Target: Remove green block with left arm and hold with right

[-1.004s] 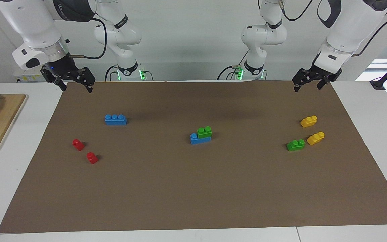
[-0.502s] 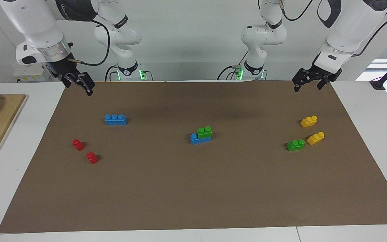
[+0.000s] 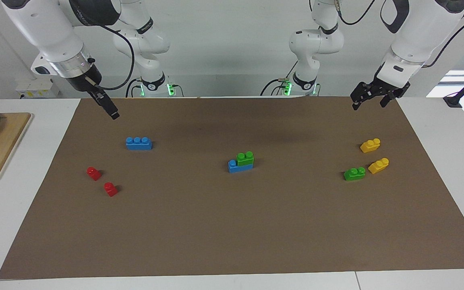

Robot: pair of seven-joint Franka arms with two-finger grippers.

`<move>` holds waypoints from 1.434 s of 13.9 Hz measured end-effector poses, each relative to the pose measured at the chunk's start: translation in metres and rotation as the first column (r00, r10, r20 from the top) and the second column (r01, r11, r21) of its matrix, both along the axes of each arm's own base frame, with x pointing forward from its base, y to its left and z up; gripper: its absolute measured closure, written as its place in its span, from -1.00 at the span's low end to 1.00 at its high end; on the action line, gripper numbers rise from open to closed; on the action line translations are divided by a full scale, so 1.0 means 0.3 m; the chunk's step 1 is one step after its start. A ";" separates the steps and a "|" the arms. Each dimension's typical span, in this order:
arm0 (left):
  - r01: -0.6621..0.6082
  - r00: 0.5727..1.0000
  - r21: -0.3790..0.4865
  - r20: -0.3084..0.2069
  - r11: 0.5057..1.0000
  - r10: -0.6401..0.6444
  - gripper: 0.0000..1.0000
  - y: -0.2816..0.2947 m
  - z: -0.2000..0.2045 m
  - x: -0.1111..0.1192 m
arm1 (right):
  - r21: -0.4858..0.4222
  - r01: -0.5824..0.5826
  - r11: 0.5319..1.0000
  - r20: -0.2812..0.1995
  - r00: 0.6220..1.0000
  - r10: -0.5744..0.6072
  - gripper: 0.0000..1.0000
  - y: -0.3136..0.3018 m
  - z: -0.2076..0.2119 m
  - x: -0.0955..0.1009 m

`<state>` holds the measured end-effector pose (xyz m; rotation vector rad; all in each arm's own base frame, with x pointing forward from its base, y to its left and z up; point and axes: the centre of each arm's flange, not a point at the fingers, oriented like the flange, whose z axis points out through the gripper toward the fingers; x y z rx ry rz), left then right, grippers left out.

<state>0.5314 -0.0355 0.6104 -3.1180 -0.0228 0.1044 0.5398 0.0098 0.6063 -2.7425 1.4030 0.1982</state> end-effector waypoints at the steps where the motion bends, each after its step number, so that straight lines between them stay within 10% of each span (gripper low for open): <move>1: 0.000 1.000 0.000 0.000 1.000 0.000 -1.00 0.000 0.000 0.000 | 0.018 0.057 0.998 -0.013 0.998 -0.056 -1.00 0.009 -0.008 -0.001; 10: 0.000 1.000 0.000 0.000 1.000 0.000 -1.00 0.000 0.000 0.000 | 0.191 0.411 0.891 -0.127 0.911 -0.393 -1.00 0.081 -0.113 0.047; 20: 0.000 1.000 0.000 0.000 1.000 0.000 -1.00 0.000 0.000 0.000 | 0.222 0.495 0.840 -0.218 0.865 -0.453 -1.00 0.287 -0.296 0.147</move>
